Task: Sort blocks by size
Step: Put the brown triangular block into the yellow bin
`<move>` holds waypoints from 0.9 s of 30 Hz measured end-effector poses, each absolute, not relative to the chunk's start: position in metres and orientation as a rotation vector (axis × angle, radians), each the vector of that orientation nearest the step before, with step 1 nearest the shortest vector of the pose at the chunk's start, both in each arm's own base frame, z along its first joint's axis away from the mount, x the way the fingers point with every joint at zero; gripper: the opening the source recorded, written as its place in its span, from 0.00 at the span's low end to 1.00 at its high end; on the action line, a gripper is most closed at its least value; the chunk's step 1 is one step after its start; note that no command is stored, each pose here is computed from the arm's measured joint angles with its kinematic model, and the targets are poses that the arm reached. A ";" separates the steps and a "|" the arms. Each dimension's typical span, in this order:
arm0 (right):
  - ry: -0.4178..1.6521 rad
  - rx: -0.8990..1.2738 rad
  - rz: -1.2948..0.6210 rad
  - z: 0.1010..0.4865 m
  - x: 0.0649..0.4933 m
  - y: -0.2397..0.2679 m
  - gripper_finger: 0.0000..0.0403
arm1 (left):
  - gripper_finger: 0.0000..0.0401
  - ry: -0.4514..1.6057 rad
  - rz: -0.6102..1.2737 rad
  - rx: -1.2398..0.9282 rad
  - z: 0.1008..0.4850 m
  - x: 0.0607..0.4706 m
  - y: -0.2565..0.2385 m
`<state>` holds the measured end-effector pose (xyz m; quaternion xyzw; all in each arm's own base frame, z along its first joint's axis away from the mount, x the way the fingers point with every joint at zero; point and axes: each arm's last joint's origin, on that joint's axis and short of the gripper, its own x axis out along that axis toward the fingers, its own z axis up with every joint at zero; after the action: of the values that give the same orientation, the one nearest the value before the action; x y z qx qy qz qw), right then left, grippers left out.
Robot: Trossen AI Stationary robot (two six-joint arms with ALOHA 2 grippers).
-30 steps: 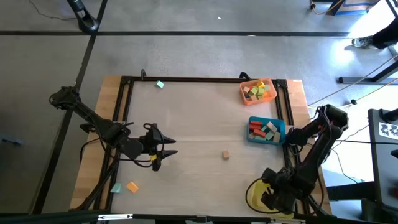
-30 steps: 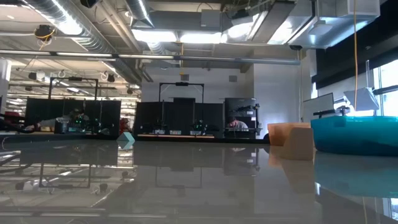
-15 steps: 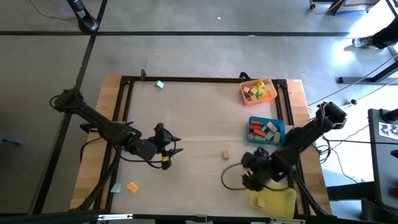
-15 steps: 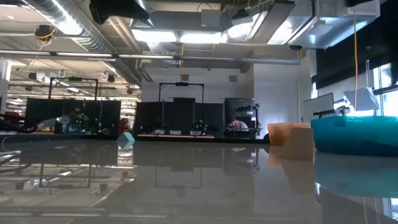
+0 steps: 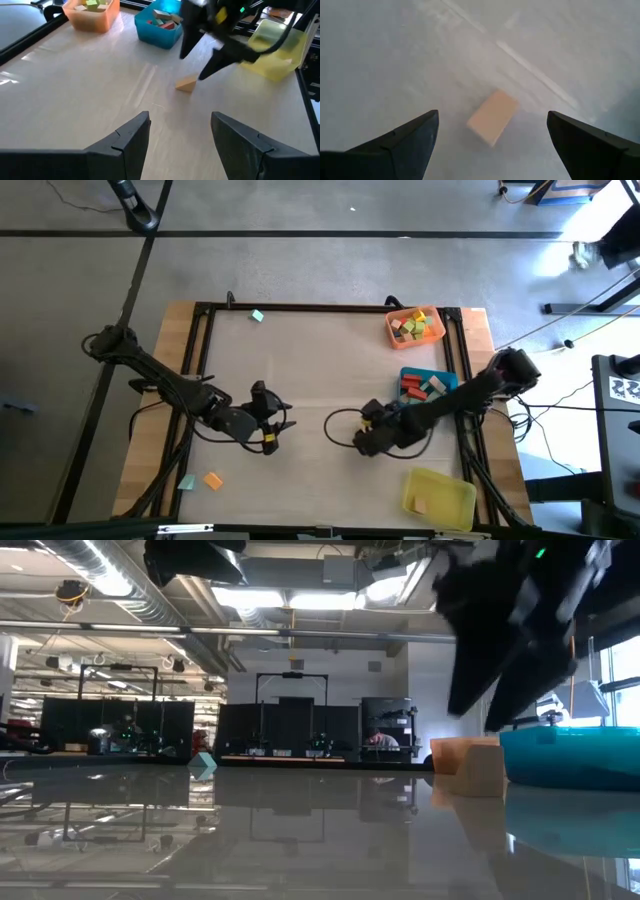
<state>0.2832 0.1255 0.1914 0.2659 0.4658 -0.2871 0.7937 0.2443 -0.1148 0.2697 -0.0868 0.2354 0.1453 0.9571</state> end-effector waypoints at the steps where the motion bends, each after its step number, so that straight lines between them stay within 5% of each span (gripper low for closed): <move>1: 1.008 0.568 -0.627 0.187 0.286 0.124 0.92 | 0.49 0.478 0.295 -0.176 0.270 0.244 -0.115; 14: 1.119 0.543 -0.679 0.143 0.303 0.117 0.88 | 0.49 0.479 0.295 -0.175 0.270 0.244 -0.115; 27: 1.136 0.510 -0.670 0.138 0.304 0.118 0.42 | 0.49 0.479 0.295 -0.175 0.270 0.244 -0.115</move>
<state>0.3041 0.1181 0.1382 0.2341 0.5220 -0.3078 0.7602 0.2443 -0.1148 0.2696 -0.0863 0.2360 0.1454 0.9569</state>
